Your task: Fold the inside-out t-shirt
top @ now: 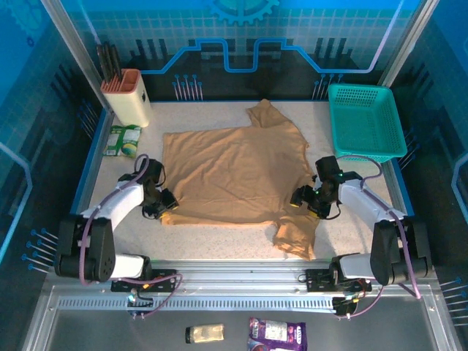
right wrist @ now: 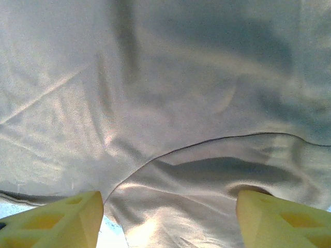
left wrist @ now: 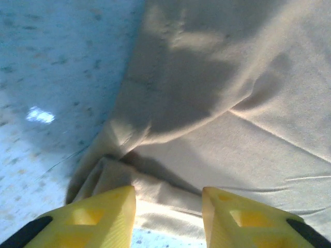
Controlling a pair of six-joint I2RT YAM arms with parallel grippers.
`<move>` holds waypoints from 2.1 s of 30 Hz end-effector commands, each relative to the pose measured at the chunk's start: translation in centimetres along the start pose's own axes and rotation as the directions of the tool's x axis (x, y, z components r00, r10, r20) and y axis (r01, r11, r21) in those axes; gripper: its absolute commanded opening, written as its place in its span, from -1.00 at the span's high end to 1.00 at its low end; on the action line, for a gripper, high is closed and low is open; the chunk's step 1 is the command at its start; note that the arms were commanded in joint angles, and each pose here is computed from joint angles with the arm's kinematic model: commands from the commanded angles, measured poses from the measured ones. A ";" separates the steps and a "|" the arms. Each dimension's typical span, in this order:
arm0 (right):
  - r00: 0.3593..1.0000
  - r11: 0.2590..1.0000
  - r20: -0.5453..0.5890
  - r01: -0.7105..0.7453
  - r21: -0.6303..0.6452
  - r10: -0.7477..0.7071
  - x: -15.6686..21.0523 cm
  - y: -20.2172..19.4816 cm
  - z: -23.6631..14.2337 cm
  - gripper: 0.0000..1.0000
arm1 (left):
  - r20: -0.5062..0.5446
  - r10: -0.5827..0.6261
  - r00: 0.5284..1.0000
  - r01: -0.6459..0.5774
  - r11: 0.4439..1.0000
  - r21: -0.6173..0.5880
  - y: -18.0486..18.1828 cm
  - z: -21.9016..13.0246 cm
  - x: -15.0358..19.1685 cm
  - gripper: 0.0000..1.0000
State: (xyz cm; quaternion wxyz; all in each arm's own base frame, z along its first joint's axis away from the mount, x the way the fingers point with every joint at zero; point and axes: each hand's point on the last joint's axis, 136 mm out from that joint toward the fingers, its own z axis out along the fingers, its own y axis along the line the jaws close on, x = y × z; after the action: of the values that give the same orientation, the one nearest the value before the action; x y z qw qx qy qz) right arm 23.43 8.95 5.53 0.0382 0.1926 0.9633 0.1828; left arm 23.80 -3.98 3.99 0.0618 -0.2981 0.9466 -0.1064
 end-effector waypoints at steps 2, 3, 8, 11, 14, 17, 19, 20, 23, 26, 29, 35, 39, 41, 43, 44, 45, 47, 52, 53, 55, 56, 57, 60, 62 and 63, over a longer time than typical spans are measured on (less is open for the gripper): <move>1.000 0.999 -0.007 0.030 0.020 -0.030 -0.2 -0.2 -0.7 -0.39 | 0.054 -0.048 0.997 0.051 0.997 -0.056 2.1 -0.8 -0.2 0.13; 0.999 0.999 -0.003 0.033 0.030 -0.033 -0.3 -0.4 -0.8 -0.39 | 0.037 -0.072 0.997 0.073 0.997 -0.036 2.3 -0.4 -0.1 0.13; 0.999 0.999 0.006 0.035 0.029 -0.035 -0.5 -0.6 -1.3 -0.39 | -0.028 -0.094 0.995 0.095 0.993 0.063 1.3 1.0 0.0 0.12; 0.999 0.999 0.014 0.036 0.017 -0.036 -0.5 -0.4 -1.6 -0.39 | -0.037 -0.088 0.995 0.090 0.993 0.077 0.9 1.2 0.0 0.19; 0.999 0.999 0.021 0.036 0.013 -0.036 -0.5 -0.3 -1.8 -0.38 | -0.026 -0.085 0.996 0.087 0.992 0.092 0.7 0.7 -0.2 0.32; 0.999 0.999 0.018 0.030 0.016 -0.031 -0.5 -0.5 -1.8 -0.39 | 0.003 -0.084 0.996 0.083 0.992 0.095 0.6 -0.1 -0.4 0.38; 0.999 0.999 0.022 0.032 0.015 -0.032 -0.5 -0.4 -1.8 -0.38 | 0.025 -0.083 0.996 0.081 0.993 0.080 1.0 -0.4 -0.6 0.39; 0.999 0.999 0.026 0.033 0.013 -0.033 -0.5 -0.4 -1.8 -0.38 | 0.034 -0.080 0.996 0.078 0.994 0.077 1.0 -0.5 -0.7 0.44; 0.999 0.999 0.031 0.034 0.012 -0.034 -0.6 -0.4 -1.9 -0.38 | 0.020 -0.087 0.996 0.085 0.993 0.079 1.1 -0.6 -0.3 0.66; 0.999 0.999 0.037 0.031 0.018 -0.031 -0.8 -0.5 -2.0 -0.38 | 0.029 -0.112 0.993 0.108 0.989 0.104 1.0 -1.0 0.1 0.86; 0.998 0.999 0.054 0.027 0.021 -0.028 -1.0 -0.5 -2.1 -0.38 | 0.047 -0.158 0.986 0.151 0.981 0.125 1.4 -1.5 0.8 1.00; 0.998 1.000 0.066 0.022 -0.008 -0.022 -1.5 0.1 -2.1 -0.38 | 0.141 -0.297 0.944 0.271 0.946 0.180 3.3 -2.9 2.3 1.00; 0.998 1.000 0.054 0.018 -0.015 -0.017 -1.5 0.1 -1.7 -0.37 | 0.203 -0.410 0.889 0.361 0.902 0.237 4.9 -3.2 3.3 1.00; 0.998 1.000 0.056 0.014 -0.015 -0.013 -1.5 0.1 -1.7 -0.37 | 0.204 -0.465 0.862 0.403 0.871 0.281 5.3 -3.1 3.8 1.00; 0.998 1.000 0.063 0.012 -0.015 -0.011 -1.6 0.1 -1.7 -0.37 | 0.201 -0.516 0.833 0.445 0.840 0.312 5.8 -2.7 4.3 1.00; 0.998 1.000 0.065 0.010 -0.014 -0.009 -1.6 0.1 -1.8 -0.37 | 0.196 -0.544 0.816 0.469 0.821 0.326 6.0 -2.5 4.5 1.00; 0.998 1.000 0.068 0.009 -0.015 -0.008 -1.6 0.1 -1.8 -0.37 | 0.192 -0.564 0.803 0.482 0.805 0.347 6.1 -2.3 4.7 1.00; 0.997 1.000 0.073 0.010 -0.018 -0.009 -1.7 0.1 -2.0 -0.37 | 0.179 -0.596 0.783 0.510 0.779 0.364 6.4 -1.9 5.0 0.87; 0.997 1.000 0.078 0.003 -0.030 -0.001 -1.6 0.3 -2.2 -0.37 | 0.197 -0.653 0.731 0.568 0.743 0.355 7.5 -2.3 5.3 0.35; 0.997 0.999 0.076 0.005 -0.035 -0.002 -1.5 0.3 -2.3 -0.37 | 0.218 -0.653 0.726 0.562 0.745 0.360 7.6 -2.9 5.0 0.33; 0.997 0.999 0.072 0.009 -0.044 -0.006 -1.4 0.5 -2.3 -0.37 | 0.258 -0.632 0.731 0.525 0.762 0.378 7.3 -4.3 4.3 0.30; 0.998 0.999 0.069 0.013 -0.052 -0.010 -1.4 0.6 -2.3 -0.37 | 0.275 -0.611 0.743 0.492 0.776 0.394 6.8 -5.0 3.8 0.29; 0.998 0.998 0.065 0.019 -0.062 -0.015 -1.4 0.8 -2.2 -0.36 | 0.278 -0.584 0.762 0.456 0.790 0.409 6.0 -5.4 3.3 0.29; 0.999 0.995 0.037 0.032 -0.096 -0.029 -1.2 1.4 -1.8 -0.36 | 0.190 -0.500 0.845 0.389 0.819 0.423 3.0 -5.0 2.9 0.34; 1.000 0.994 0.013 0.029 -0.102 -0.028 -1.1 1.4 -1.3 -0.42 | 0.108 -0.437 0.893 0.358 0.835 0.418 1.0 -4.2 2.9 0.38; 1.000 0.996 0.006 0.023 -0.092 -0.022 -1.1 1.2 -1.0 -0.45 | 0.088 -0.396 0.914 0.329 0.851 0.410 0.1 -3.8 2.8 0.38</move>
State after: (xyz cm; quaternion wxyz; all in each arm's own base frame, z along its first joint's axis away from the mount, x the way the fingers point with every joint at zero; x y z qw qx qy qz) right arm 24.35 8.98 7.00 0.0614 0.1785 0.9595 0.2089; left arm 18.17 -2.29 6.39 0.1928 -0.5296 0.7955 -0.2226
